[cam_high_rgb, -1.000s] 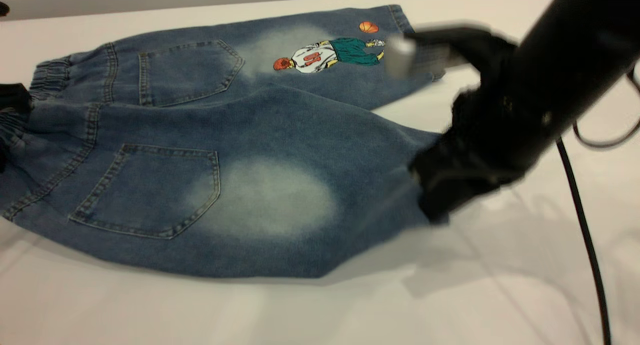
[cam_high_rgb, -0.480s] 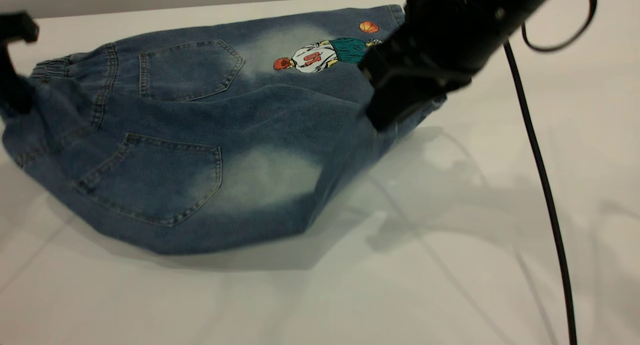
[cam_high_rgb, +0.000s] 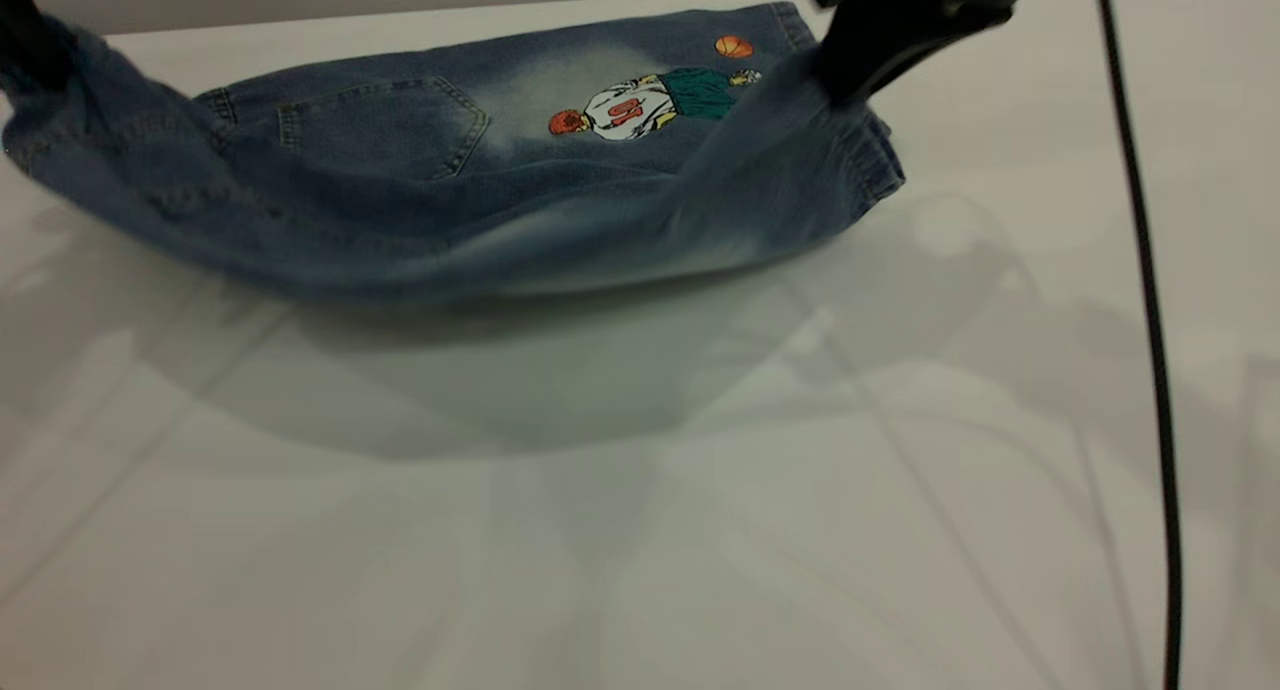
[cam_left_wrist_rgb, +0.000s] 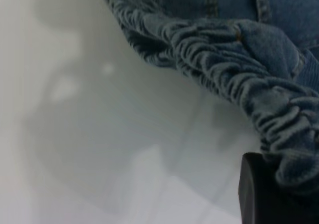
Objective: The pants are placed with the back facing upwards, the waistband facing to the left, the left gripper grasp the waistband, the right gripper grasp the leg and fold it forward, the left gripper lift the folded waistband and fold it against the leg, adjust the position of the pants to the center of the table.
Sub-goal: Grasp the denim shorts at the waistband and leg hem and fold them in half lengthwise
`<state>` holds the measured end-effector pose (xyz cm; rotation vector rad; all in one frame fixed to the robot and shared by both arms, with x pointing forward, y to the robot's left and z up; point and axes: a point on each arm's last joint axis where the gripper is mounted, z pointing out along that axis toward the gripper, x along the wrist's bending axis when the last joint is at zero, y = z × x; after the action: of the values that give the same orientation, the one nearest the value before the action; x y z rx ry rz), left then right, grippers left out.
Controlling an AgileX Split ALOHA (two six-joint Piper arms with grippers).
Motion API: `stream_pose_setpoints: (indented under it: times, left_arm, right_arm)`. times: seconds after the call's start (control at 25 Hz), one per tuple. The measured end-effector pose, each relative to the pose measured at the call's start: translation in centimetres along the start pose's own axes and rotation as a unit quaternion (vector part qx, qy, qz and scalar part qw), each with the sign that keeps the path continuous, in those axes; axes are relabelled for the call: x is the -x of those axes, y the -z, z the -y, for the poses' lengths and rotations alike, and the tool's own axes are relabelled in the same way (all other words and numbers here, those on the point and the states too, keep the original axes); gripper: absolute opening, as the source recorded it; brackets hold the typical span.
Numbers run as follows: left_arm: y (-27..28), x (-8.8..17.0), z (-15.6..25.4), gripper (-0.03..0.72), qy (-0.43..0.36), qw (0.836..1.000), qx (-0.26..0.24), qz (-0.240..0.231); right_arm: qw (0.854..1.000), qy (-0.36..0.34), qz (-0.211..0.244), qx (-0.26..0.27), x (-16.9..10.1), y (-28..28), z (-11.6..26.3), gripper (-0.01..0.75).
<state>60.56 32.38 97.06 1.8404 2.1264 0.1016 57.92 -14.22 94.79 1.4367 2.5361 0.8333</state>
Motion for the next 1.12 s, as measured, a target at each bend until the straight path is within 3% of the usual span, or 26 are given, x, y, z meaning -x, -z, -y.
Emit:
stream_pose_setpoints:
  times: [0.16, 0.56, 0.88, 1.12]
  left_arm:
    - [0.9, 0.3, -0.9, 0.135, -0.002, 1.000, 0.013, 0.003]
    - [2.3, 0.7, -3.6, 0.135, -0.009, 0.998, 0.054, 0.007]
    - [-0.4, 0.4, -5.7, 0.135, -0.008, 1.000, 0.020, 0.010]
    - [-1.6, 0.4, -7.5, 0.135, -0.003, 1.000, 0.012, 0.013]
  right_arm:
    - [1.000, -0.009, 0.011, 0.006, 1.6, -0.6, -0.8, 0.022]
    - [1.000, 0.020, 0.011, 0.006, 2.6, -2.7, -3.5, 0.022]
    - [0.997, 0.041, 0.032, 0.049, 3.3, -2.3, -6.2, 0.022]
    - [0.998, 0.039, 0.029, 0.049, 4.1, -4.1, -7.3, 0.022]
